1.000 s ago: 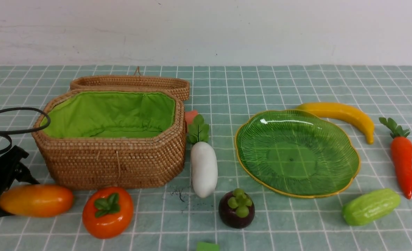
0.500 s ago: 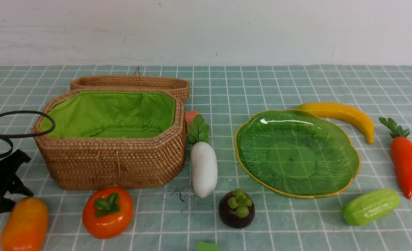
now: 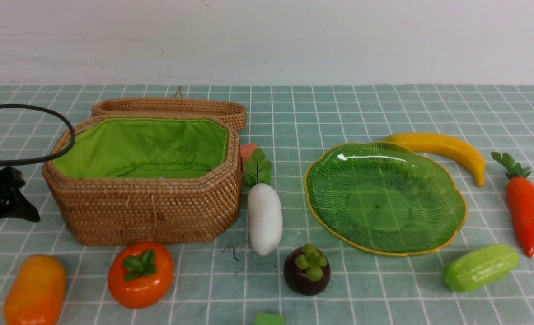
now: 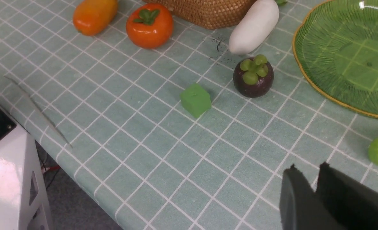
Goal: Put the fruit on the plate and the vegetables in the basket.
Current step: Grab the mango with your left arm and place it on the right plate
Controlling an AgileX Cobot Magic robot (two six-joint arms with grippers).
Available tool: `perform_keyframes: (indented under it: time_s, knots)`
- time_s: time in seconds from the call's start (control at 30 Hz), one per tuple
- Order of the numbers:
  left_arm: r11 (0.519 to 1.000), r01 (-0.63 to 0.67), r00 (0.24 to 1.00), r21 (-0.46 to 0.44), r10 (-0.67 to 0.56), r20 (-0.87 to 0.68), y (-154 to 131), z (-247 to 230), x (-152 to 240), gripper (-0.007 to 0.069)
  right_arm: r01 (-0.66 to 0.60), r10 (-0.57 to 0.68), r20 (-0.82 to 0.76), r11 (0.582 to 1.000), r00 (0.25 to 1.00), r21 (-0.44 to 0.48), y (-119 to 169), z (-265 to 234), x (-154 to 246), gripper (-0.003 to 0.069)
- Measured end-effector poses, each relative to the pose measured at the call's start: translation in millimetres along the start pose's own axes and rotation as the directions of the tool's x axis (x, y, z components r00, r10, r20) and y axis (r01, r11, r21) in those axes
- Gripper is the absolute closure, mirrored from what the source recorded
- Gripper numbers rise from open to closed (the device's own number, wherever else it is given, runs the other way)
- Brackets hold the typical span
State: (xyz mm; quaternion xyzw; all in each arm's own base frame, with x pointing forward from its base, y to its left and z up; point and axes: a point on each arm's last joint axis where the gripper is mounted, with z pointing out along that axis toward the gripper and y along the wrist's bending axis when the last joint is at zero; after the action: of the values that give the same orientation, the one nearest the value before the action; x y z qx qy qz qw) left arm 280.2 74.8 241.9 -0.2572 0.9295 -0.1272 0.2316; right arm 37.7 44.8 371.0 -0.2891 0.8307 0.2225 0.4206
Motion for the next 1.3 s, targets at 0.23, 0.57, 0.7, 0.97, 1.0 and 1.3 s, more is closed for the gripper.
perform_keyframes:
  time_s: [0.23, 0.57, 0.7, 0.97, 1.0, 1.3]
  knots:
    - [0.944, -0.297, 0.954, -0.143, 0.299, -0.008, -29.6, -18.8, 26.6, 0.0041, 0.016, -0.016, 0.005, 1.000, 1.000, 0.000, 0.1, 0.0, -0.5, 0.0551]
    - [0.933, -0.251, 0.967, -0.258, 0.228, -0.115, -33.8, 2.2, 42.2, 0.0034, 0.039, -0.039, 0.015, 0.999, 0.999, 0.000, 0.0, 0.0, -1.3, 0.0551]
    - [0.937, -0.266, 0.958, -0.224, 0.232, -0.167, -29.1, 20.5, 53.7, 0.0020, 0.039, -0.039, 0.015, 0.999, 0.999, 0.000, 0.0, 0.0, -1.3, 0.0551]
    - [0.930, -0.293, 0.950, -0.223, 0.256, -0.180, -24.2, 49.0, 52.9, 0.0018, 0.039, -0.039, 0.015, 0.999, 0.999, 0.000, 0.0, 0.0, -1.4, 0.0551]
    - [0.927, -0.298, 0.947, -0.228, 0.256, -0.196, -22.7, 54.1, 53.5, 0.0018, 0.039, -0.039, 0.015, 0.999, 0.999, 0.000, 0.0, 0.0, -1.4, 0.0551]
    - [0.914, -0.303, 0.940, -0.271, 0.240, -0.245, -18.7, 61.3, 52.3, 0.0061, 0.039, -0.039, 0.016, 0.999, 0.999, -0.001, 0.1, 0.0, -1.5, 0.0551]
